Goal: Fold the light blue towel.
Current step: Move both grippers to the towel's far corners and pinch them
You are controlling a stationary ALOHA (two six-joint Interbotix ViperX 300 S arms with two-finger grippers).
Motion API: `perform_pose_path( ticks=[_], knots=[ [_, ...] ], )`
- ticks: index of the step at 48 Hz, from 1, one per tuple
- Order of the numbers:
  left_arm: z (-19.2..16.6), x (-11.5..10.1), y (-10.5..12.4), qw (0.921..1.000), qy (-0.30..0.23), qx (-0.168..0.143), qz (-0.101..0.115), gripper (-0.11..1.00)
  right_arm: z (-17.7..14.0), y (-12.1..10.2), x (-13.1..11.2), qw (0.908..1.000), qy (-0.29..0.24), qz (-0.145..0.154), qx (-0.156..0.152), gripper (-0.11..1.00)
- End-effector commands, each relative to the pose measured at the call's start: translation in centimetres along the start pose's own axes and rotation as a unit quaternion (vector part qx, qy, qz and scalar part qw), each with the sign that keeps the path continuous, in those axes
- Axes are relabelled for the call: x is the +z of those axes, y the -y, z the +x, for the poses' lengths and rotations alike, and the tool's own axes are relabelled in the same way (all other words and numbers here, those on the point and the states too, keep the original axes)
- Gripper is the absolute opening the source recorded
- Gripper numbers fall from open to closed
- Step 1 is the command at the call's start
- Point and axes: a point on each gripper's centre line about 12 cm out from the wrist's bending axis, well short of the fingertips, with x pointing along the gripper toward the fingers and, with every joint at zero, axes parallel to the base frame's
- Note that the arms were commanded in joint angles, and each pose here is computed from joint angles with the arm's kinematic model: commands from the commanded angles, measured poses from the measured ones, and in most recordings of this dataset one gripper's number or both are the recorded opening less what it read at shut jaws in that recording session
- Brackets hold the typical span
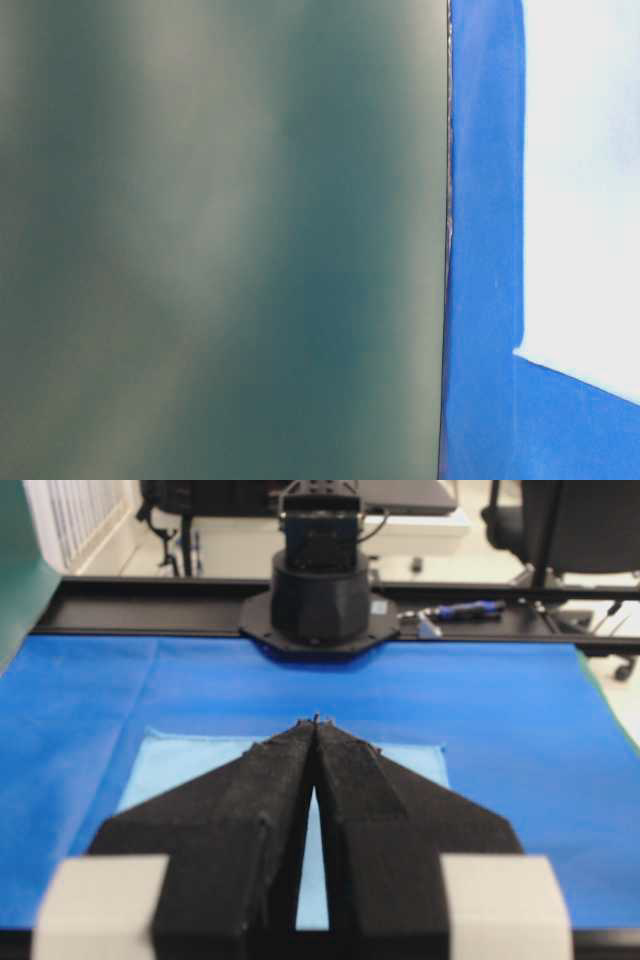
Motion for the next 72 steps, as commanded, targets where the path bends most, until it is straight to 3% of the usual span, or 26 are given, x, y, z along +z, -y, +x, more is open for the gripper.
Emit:
perform_pose_path(
  ticks=[1,9,15,23,33,36,40,48,50,52,57,63,72],
  knots=[
    [0.6,0.9,-0.3,0.9999,0.008,0.009,0.002,0.0,0.4,0.2,1.1,0.9999,0.012,-0.005,-0.006,0.0],
    [1.2,0.4,-1.1,0.999,0.004,0.029,0.035,0.0,0.4,1.3,0.8,0.9992,-0.025,-0.001,-0.032,0.0],
    [2.0,-0.8,-2.3,0.9976,-0.019,0.053,0.04,0.0,0.3,3.0,-0.4,0.9942,-0.076,0.007,-0.075,0.0],
    [3.7,-3.1,-4.6,0.9927,-0.066,0.095,0.036,0.0,0.0,6.0,-2.4,0.9785,-0.141,0.027,-0.147,0.0],
    [7.0,-5.9,-6.2,0.9852,-0.128,0.11,0.029,0.02,-0.1,8.9,-5.7,0.9523,-0.217,0.048,-0.209,0.0],
    [8.0,-6.8,-7.0,0.9816,-0.148,0.118,0.025,0.14,0.0,9.9,-6.8,0.9427,-0.24,0.055,-0.225,0.01],
    [9.3,-8.5,-8.2,0.9753,-0.177,0.132,0.018,0.4,0.2,11.0,-8.2,0.9297,-0.27,0.065,-0.242,0.04],
    [11.4,-11.9,-10.4,0.963,-0.223,0.151,0.009,0.83,0.8,13.1,-11.5,0.901,-0.339,0.075,-0.26,0.52],
    [12.0,-13.0,-11.0,0.9601,-0.232,0.156,0.006,0.86,1.0,13.5,-12.2,0.8956,-0.352,0.075,-0.261,0.62],
    [12.5,-13.8,-11.5,0.9581,-0.238,0.159,0.005,0.85,1.2,14.0,-13.0,0.8895,-0.368,0.074,-0.261,0.65],
    [13.2,-16.4,-12.6,0.9501,-0.263,0.168,-0.001,0.84,1.7,14.7,-14.7,0.8792,-0.391,0.079,-0.261,0.58],
    [13.4,-18.6,-13.5,0.9417,-0.287,0.176,-0.008,0.84,2.0,15.4,-16.8,0.8672,-0.417,0.083,-0.259,0.58],
    [13.2,-20.8,-14.6,0.9312,-0.312,0.187,-0.016,0.84,2.5,16.0,-18.4,0.8618,-0.429,0.085,-0.257,0.58]
  ],
)
